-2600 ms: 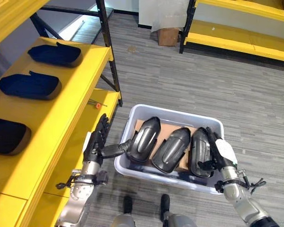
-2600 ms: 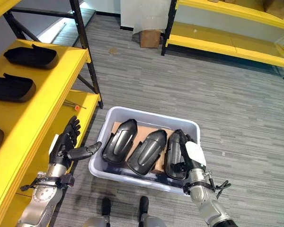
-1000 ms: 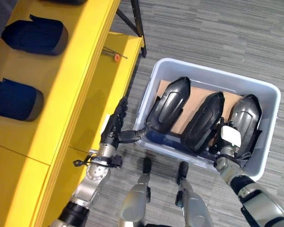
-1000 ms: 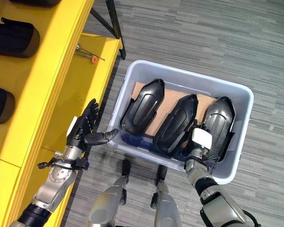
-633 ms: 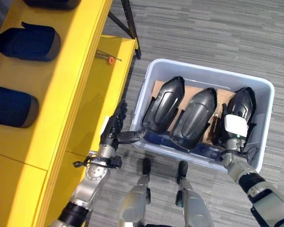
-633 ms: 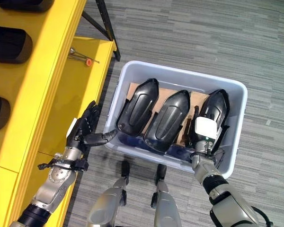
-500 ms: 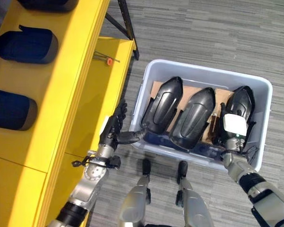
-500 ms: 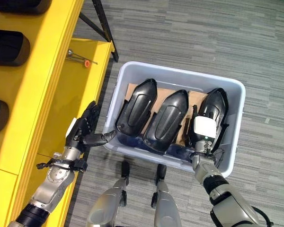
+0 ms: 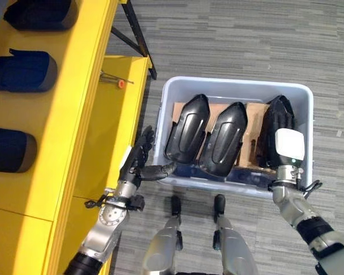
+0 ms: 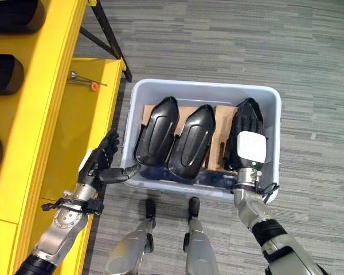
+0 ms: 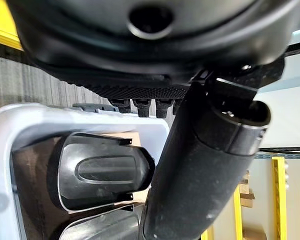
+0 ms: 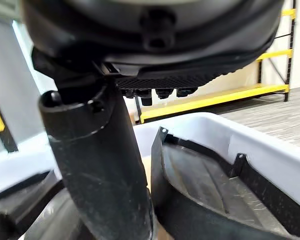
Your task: Move parts from the plastic box to the shelf.
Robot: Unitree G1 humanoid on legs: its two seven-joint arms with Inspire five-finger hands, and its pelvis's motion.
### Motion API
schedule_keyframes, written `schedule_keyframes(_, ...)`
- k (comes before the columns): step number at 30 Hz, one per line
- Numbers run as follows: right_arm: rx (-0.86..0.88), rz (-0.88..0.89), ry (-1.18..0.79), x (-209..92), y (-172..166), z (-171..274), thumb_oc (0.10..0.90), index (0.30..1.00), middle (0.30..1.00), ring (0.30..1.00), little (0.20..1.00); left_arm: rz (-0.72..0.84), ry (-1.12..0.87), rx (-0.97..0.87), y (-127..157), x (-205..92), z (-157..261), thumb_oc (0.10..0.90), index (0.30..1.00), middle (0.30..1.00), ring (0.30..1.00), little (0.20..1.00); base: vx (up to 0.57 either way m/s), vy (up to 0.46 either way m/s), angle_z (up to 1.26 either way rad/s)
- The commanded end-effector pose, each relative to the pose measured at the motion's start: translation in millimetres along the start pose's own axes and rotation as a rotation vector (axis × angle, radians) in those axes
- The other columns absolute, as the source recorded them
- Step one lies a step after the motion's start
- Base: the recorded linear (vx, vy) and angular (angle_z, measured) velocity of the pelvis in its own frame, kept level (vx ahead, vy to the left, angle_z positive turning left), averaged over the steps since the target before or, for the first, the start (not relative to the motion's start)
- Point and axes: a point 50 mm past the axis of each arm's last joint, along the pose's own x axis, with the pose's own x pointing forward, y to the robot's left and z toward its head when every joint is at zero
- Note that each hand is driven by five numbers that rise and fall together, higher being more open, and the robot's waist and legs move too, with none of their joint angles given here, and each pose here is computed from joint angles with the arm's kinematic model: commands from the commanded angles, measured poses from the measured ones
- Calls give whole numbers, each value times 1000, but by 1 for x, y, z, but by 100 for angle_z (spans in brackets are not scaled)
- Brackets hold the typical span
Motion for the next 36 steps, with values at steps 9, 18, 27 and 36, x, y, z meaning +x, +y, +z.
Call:
schedule_keyframes(9, 215, -120, -325, -4, -65, 46, 900, 1000, 1000, 1000, 1000, 55, -210, -83, -6, -5, 32, 900, 1000, 1000, 1000, 1000, 2, 66, -17)
schedule_keyframes(18, 223, -35, -287, -10, -49, 42, 900, 1000, 1000, 1000, 1000, 45, -215, -68, -4, -5, 32, 900, 1000, 1000, 1000, 1000, -1, -4, -1)
schedule_keyframes(27, 183, 32, -247, -10, -37, 35, 900, 1000, 1000, 1000, 1000, 31, -219, -36, -3, -3, 34, 900, 1000, 1000, 1000, 1000, -18, -32, 1)
schedule_keyframes(36, 13, 65, -196, 6, -21, 16, 900, 1000, 1000, 1000, 1000, 4, -208, -22, -4, 3, 31, 900, 1000, 1000, 1000, 1000, -28, -37, 3)
